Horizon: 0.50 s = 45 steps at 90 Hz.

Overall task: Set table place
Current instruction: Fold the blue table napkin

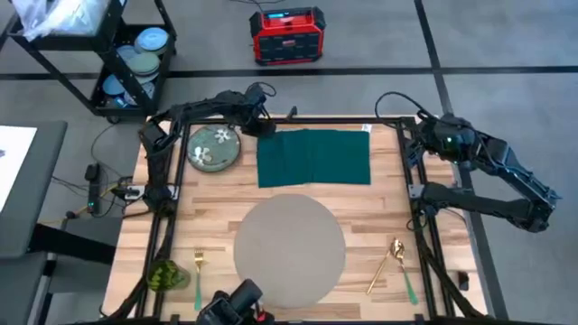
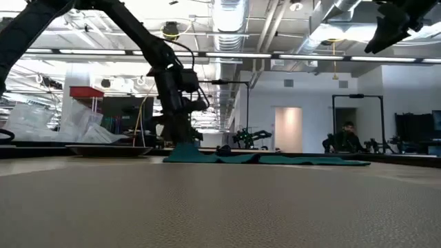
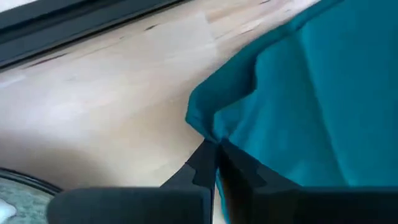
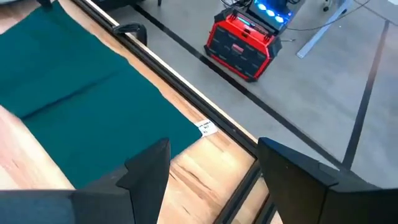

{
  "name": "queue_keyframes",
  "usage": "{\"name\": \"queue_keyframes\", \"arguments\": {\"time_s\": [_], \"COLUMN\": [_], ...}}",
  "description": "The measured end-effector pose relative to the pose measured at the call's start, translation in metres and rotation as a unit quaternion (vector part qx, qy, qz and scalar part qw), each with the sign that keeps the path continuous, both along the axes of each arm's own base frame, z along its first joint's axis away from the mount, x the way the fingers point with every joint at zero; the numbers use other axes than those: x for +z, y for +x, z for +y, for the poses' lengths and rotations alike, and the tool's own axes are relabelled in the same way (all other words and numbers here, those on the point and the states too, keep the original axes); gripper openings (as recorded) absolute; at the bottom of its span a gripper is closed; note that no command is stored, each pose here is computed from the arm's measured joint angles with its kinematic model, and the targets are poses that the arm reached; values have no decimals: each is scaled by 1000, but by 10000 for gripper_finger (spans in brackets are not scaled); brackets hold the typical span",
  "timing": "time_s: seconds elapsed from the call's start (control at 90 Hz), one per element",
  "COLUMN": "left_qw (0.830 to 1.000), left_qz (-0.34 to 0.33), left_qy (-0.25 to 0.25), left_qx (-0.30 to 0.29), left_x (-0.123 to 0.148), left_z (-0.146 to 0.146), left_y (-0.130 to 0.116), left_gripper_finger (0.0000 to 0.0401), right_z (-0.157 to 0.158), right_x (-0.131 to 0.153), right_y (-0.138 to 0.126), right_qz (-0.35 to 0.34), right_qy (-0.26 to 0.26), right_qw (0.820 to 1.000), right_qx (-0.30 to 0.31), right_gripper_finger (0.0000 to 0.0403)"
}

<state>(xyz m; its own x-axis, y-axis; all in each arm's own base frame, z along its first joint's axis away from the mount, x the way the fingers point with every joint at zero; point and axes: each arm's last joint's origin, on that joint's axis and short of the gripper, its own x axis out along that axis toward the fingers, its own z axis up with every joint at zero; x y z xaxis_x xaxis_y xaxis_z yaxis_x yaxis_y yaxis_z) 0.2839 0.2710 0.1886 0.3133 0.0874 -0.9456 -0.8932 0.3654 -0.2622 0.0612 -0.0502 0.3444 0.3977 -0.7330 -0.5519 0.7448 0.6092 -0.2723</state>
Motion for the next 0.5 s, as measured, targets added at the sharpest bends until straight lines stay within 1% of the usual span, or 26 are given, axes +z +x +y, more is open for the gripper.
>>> {"name": "queue_keyframes", "arguments": {"time_s": [0.089, 0.2, 0.278, 0.333, 0.389, 0.5], "left_qw": [1000, 999, 999, 1000, 1000, 999], "left_qz": [-16, -18, -12, -8, 10, 30], "left_qy": [-20, -26, -31, -26, -14, 4], "left_qx": [9, 7, 3, 1, 9, 23], "left_x": [0, 0, 5, 11, 17, 35], "left_z": [-2, -8, -13, -15, -16, -16], "left_y": [3, 7, 6, 3, -2, -17], "left_gripper_finger": [0, 0, 0, 0, 0, 0], "right_z": [0, 0, 0, 0, 0, 0], "right_x": [0, 0, 0, 0, 0, 0], "right_y": [0, 0, 0, 0, 0, 0], "right_qz": [1, 13, 20, 20, 20, 20], "right_qy": [-1, -7, -11, -11, -11, -11], "right_qw": [1000, 1000, 1000, 1000, 1000, 1000], "right_qx": [0, 9, 14, 14, 14, 14], "right_gripper_finger": [230, 230, 230, 230, 230, 230]}}
